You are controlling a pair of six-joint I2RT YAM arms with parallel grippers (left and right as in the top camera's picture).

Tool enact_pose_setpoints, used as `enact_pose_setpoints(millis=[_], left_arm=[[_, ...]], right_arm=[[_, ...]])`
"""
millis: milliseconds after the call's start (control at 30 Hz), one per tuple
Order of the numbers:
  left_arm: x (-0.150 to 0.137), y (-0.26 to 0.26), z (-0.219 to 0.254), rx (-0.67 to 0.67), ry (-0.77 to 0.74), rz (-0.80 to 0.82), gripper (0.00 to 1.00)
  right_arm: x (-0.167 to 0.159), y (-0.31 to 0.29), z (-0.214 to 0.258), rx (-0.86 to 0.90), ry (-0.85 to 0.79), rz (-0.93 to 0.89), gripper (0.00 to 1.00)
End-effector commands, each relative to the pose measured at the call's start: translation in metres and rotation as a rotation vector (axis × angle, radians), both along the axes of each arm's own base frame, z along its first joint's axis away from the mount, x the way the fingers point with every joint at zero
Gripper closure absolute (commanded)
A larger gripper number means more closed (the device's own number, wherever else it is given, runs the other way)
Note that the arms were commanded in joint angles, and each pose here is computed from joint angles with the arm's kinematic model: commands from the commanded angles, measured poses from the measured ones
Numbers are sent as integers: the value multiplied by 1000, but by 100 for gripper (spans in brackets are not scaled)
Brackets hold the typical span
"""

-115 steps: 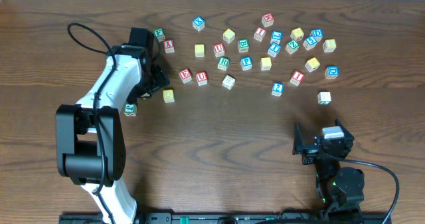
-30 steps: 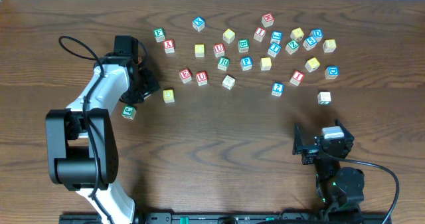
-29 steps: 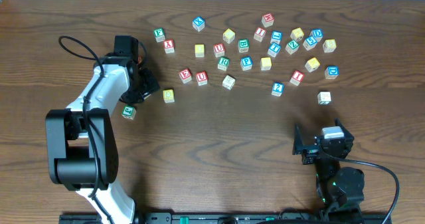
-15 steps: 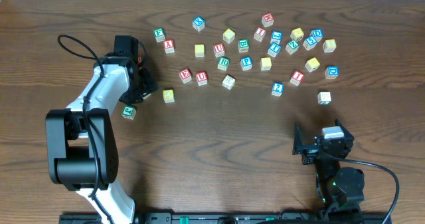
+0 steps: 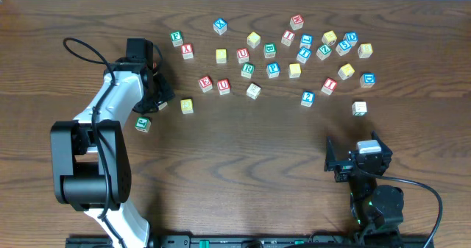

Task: Spell out NEURIPS
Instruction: 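Lower the left gripper around the green N block and close, then lift the green N block with the left gripper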

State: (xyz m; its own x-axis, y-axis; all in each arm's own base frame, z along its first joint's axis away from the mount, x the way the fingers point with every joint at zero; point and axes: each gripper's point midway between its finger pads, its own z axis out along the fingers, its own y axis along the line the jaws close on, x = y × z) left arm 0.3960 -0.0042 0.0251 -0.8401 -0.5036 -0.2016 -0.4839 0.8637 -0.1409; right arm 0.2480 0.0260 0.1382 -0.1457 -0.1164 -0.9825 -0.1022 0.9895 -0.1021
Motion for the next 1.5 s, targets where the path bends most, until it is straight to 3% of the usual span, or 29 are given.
enact_pose_setpoints(millis=[0, 600, 767, 1233, 1467], left_arm=[[-2, 3, 0, 19, 1, -13, 47], [-12, 3, -10, 16, 29, -1, 47], [-8, 2, -9, 14, 14, -2, 60], [-8, 1, -9, 5, 14, -4, 60], [-10, 1, -10, 5, 17, -4, 66]], right_arm=[[0, -1, 0, 4, 1, -3, 1], [0, -1, 0, 4, 1, -3, 1], [0, -1, 0, 4, 1, -3, 1], [0, -1, 0, 4, 1, -3, 1], [0, -1, 0, 4, 1, -3, 1]])
